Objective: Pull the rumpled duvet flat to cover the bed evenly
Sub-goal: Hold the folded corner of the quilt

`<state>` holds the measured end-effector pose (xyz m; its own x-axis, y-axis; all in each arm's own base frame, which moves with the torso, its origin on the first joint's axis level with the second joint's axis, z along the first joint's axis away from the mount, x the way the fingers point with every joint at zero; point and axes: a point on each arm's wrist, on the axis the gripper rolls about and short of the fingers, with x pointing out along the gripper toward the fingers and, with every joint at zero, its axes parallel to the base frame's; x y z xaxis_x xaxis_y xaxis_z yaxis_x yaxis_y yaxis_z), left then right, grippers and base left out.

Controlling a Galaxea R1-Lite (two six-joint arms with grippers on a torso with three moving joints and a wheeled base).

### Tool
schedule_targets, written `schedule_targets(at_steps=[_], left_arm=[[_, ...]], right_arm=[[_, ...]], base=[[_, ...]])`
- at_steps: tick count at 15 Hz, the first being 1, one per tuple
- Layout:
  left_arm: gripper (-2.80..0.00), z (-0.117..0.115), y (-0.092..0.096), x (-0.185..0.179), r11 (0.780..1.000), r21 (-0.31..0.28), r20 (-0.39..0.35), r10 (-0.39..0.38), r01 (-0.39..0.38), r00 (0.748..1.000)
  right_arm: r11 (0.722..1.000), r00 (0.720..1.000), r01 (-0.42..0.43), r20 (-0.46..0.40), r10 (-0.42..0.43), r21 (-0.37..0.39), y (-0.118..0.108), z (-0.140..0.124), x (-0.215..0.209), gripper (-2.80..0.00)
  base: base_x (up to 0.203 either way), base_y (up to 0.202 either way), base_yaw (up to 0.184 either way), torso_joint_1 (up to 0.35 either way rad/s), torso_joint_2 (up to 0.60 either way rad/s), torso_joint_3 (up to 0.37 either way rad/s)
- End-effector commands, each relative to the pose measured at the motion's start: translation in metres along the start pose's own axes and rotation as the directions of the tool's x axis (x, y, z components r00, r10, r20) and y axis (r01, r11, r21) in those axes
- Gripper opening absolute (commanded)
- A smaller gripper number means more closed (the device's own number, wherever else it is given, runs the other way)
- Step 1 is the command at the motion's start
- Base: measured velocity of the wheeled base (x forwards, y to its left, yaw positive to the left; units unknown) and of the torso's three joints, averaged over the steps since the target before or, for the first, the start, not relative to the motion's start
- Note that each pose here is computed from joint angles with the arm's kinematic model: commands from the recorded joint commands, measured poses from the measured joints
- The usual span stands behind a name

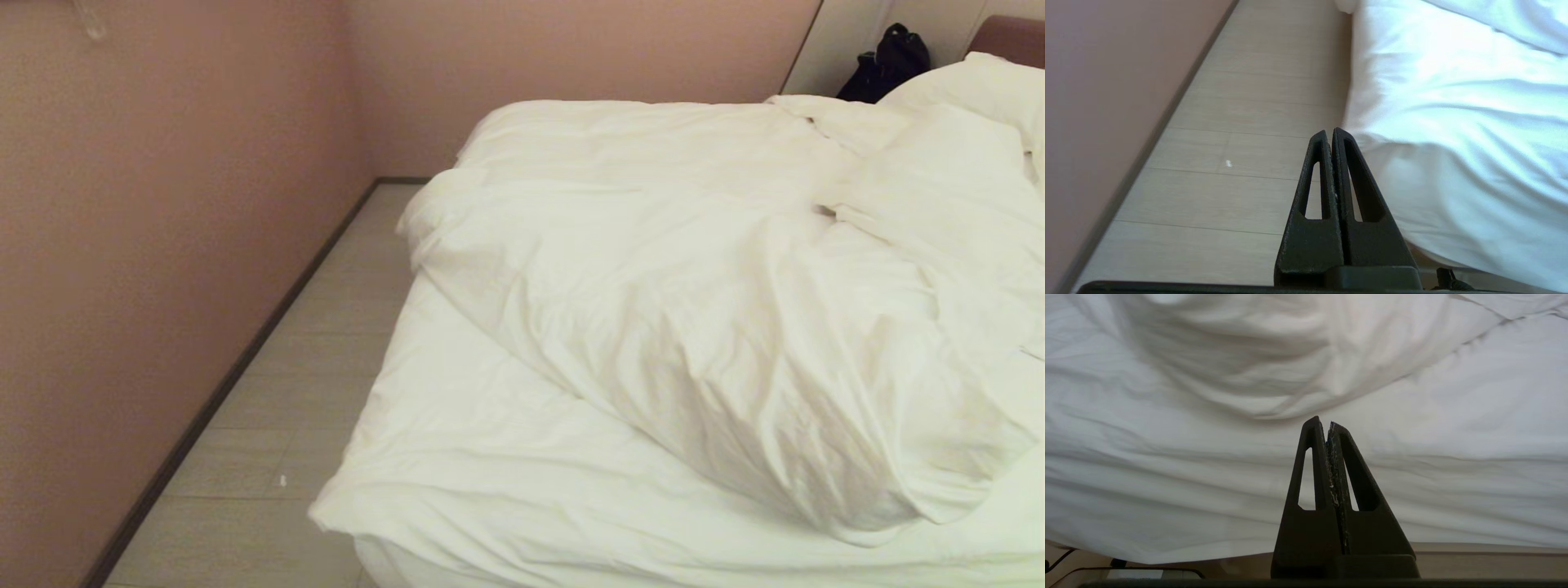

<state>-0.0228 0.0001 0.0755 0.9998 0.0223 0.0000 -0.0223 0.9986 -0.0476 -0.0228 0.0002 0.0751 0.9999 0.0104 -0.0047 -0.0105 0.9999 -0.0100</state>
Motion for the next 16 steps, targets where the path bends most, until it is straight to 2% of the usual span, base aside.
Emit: schedule_targets(at_steps=[1,16], left_arm=[[-2.80,-0.0001,0.0000,0.0000,1.000,0.002,0.000,0.001,-0.001,1.000],[-2.80,-0.0001,0.0000,0.0000,1.000,0.003,0.000,0.001,-0.001,1.000]], right_arm=[[1.000,1.000,0.000,0.000,0.000,-0.001,0.0000,0.0000,0.0000,-2.80],[1.000,1.000,0.000,0.000,0.000,-0.001,0.0000,0.0000,0.0000,-2.80]], base=[[0.000,-0.194,0.000,0.001,0.00,0.002],[0.000,-0.192,0.000,0.002,0.00,0.002]])
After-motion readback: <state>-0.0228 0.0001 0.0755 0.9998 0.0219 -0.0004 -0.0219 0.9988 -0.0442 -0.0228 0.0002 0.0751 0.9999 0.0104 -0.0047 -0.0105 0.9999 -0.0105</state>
